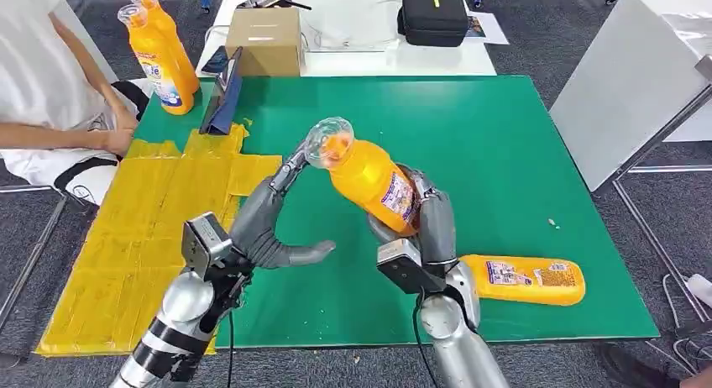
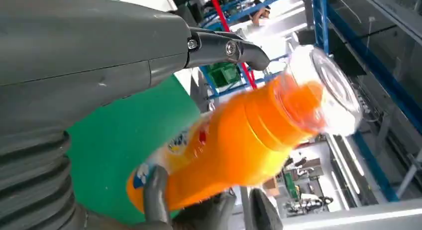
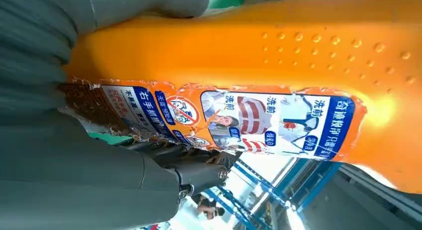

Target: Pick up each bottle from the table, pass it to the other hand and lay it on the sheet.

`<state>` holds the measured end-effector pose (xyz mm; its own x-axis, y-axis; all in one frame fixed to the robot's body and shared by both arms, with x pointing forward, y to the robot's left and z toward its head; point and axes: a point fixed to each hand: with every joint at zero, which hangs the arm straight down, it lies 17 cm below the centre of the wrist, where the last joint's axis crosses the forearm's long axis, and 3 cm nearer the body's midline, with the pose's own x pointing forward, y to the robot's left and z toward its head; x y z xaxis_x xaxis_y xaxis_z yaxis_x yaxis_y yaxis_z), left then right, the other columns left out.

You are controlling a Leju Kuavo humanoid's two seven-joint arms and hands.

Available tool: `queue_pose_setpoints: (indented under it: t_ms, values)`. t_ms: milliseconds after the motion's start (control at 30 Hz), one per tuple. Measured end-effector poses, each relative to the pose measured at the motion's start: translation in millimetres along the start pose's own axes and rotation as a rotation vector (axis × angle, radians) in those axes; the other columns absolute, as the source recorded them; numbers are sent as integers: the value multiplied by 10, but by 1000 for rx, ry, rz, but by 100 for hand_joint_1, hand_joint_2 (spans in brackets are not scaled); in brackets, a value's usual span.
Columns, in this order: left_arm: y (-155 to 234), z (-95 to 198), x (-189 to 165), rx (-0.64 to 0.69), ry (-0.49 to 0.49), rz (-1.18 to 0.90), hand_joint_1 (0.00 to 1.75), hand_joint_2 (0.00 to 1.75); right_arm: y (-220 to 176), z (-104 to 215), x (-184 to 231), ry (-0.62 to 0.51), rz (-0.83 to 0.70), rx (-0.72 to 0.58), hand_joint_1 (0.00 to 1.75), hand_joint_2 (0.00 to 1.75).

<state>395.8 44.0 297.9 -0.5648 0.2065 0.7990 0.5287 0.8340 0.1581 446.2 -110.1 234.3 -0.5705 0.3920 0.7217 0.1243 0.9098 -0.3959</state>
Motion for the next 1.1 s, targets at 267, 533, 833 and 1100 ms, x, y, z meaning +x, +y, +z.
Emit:
queue_pose_setpoints:
  t_ms: [267,533,833,1100]
  values:
    - [-22,-1,-1,-5,1,2,0,175,66,14,-18,8,-7,11,175,175]
    - [-24,-1,-1,-5,1,3,0,175,96,28,-34,13,-9,18,175,175]
    - [-86,-17,6,-22,-2,12,0,175,155,-1,18,-3,-3,28,175,175]
    - [-161,-194,5,-41,2,61,0,175,781,15,454,-114,66,111,175,175]
